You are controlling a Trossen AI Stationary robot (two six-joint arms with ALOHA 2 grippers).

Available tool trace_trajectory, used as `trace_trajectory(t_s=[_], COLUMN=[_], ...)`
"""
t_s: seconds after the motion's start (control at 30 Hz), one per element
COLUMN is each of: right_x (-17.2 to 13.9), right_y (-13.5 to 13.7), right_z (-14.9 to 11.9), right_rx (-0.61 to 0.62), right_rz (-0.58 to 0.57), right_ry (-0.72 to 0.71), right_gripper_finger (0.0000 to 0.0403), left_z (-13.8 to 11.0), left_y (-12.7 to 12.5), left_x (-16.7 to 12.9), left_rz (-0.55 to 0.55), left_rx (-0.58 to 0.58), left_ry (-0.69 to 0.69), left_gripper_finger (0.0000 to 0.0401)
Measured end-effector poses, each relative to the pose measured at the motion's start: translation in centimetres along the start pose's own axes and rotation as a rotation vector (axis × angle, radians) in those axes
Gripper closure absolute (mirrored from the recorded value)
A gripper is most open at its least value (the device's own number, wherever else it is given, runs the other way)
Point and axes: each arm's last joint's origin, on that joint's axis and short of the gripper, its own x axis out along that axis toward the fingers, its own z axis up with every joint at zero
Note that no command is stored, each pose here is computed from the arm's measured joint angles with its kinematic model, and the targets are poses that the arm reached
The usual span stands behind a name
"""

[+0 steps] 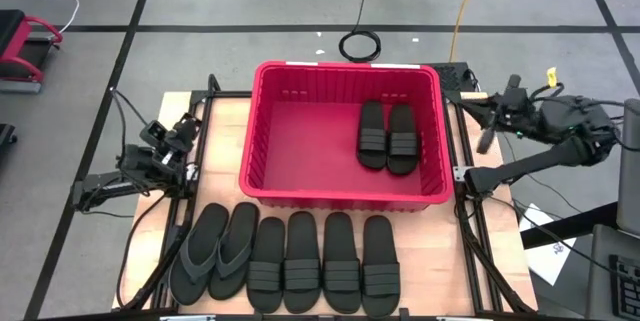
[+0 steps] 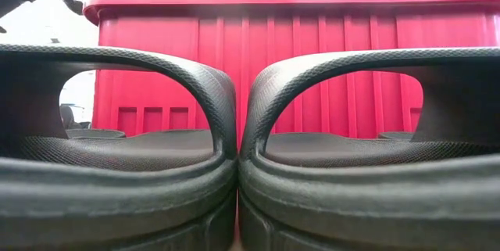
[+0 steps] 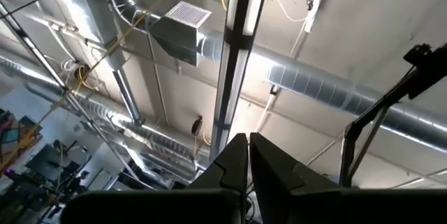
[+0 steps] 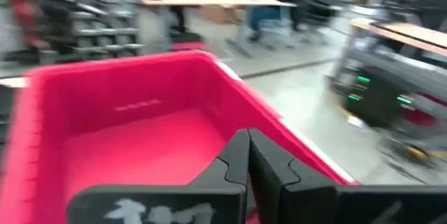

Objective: Pick and place slides into bin
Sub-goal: Put the slide into the red bin

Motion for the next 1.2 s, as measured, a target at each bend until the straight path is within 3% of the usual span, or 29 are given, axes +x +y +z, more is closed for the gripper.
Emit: trace_trajectory(t_s=[0.13, 0.27, 0.4, 0.5, 0.63, 0.77, 0.9, 1.03, 1.2], right_x=[0.2, 0.6, 1.2, 1.9, 2.1, 1.5, -0.5, -2.5, -3.6], right_y=[-0.2, -0.3, 0.0, 0.5, 0.4, -0.3, -1.9, -3.6, -4.8], right_z=[-2.0, -4.1, -5.6, -6.7, -7.4, -7.9, -8.6, -10.1, -12.2], right_rx=[0.026, 0.146, 0.194, 0.185, 0.247, 0.224, 0.207, 0.198, 0.218], right_rz=[-0.034, -0.134, -0.147, -0.152, -0.242, -0.235, -0.081, 0.110, 0.159], right_ry=[0.012, 0.010, 0.009, 0.021, -0.013, -0.010, -0.017, -0.072, -0.096], right_gripper_finger=[0.0403, 0.0403, 0.0403, 0.0403, 0.0403, 0.0403, 0.0403, 0.0403, 0.0403], left_z=[0.8, 2.5, 3.6, 3.7, 3.2, 1.5, -0.8, -2.1, -4.1], left_y=[-0.8, -2.5, -3.8, -4.7, -6.1, -7.3, -8.2, -9.4, -10.7], left_x=[1.5, 5.1, 9.5, 13.1, 17.7, 21.7, 24.6, 26.6, 28.1], left_rz=[0.000, 0.030, 0.031, -0.058, -0.209, -0.251, -0.240, -0.227, -0.209], left_rx=[-0.027, 0.091, 0.171, 0.159, 0.161, 0.165, 0.206, 0.307, 0.308], left_ry=[0.102, 0.328, 0.497, 0.561, 0.621, 0.724, 0.826, 0.828, 0.876], left_gripper_finger=[0.0380, 0.0398, 0.0399, 0.0398, 0.0397, 0.0399, 0.0400, 0.0400, 0.0401])
